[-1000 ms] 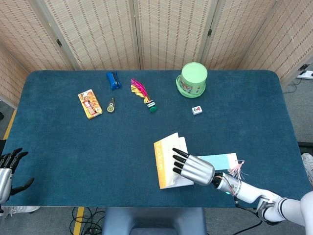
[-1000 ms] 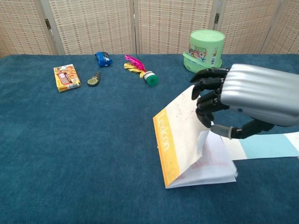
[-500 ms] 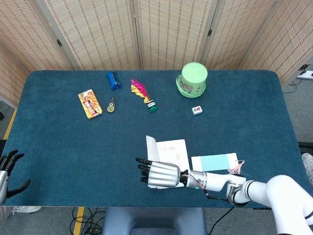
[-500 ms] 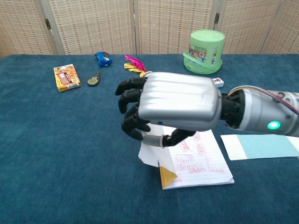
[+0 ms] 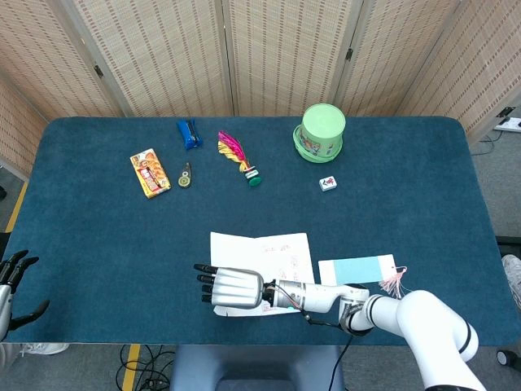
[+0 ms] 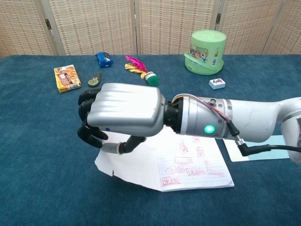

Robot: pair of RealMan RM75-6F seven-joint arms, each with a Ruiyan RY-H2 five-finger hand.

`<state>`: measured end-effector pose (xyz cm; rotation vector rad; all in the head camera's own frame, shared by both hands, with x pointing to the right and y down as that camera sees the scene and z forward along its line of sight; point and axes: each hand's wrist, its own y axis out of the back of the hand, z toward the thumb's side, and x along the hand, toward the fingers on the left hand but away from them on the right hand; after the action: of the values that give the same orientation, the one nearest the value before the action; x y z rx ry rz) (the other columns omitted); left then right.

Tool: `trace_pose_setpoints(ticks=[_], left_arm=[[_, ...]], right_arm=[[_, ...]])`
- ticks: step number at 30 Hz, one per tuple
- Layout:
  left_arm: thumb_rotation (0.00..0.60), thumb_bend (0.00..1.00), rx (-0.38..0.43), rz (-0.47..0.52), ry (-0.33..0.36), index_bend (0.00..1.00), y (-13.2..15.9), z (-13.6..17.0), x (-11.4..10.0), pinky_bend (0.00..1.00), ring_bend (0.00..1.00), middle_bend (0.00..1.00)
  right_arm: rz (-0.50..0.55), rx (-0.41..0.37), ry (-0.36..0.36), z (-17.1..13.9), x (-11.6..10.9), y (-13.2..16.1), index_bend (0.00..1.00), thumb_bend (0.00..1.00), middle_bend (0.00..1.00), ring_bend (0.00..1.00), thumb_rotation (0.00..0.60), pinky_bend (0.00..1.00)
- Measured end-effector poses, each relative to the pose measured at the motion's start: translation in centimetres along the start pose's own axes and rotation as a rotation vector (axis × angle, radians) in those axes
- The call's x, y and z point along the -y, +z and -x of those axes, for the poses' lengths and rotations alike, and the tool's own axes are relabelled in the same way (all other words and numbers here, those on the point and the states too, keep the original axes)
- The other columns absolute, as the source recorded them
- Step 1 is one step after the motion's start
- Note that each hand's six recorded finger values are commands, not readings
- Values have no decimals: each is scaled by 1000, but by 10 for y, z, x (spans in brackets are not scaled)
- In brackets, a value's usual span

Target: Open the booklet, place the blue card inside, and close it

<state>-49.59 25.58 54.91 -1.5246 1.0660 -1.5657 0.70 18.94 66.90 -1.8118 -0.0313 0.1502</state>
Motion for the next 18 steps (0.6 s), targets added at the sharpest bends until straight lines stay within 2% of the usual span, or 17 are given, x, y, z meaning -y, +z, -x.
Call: trace_pose_setpoints(ticks=[1, 2, 3, 6, 12, 15, 18], left_arm=[[600, 221, 0, 0, -1, 227, 0, 0, 0, 194, 189, 147], [600, 221, 1, -1, -1, 228, 0, 0, 0, 194, 189, 146], [600, 221, 2, -1, -2, 228, 1, 0, 0, 194, 189, 146], [600, 221, 7, -1, 2, 229, 2, 0, -1, 194, 189, 145], [600, 221, 10, 1, 2, 231, 3, 0, -1, 194, 189, 145], [600, 221, 21, 1, 2, 232, 5, -1, 0, 194, 189, 145], [600, 222, 29, 0, -7, 233, 8, -4, 3, 194, 189, 141]], right_arm=[[4, 10, 9, 2, 2, -1, 131, 109, 185, 91, 600, 105], [7, 26, 19, 5, 4, -2, 38, 60, 114, 41, 600, 64], [7, 40, 22, 7, 5, -4, 1, 34, 62, 11, 600, 34], [11, 83, 9, 12, 1, -7, 0, 22, 13, 0, 600, 10], [16, 168, -33, -1, -18, -19, 0, 24, 33, 0, 600, 10], [-7, 249, -28, -29, -26, -36, 0, 60, 79, 0, 600, 25], [-20, 351, 1, -64, -34, -53, 0, 66, 82, 0, 600, 56]])
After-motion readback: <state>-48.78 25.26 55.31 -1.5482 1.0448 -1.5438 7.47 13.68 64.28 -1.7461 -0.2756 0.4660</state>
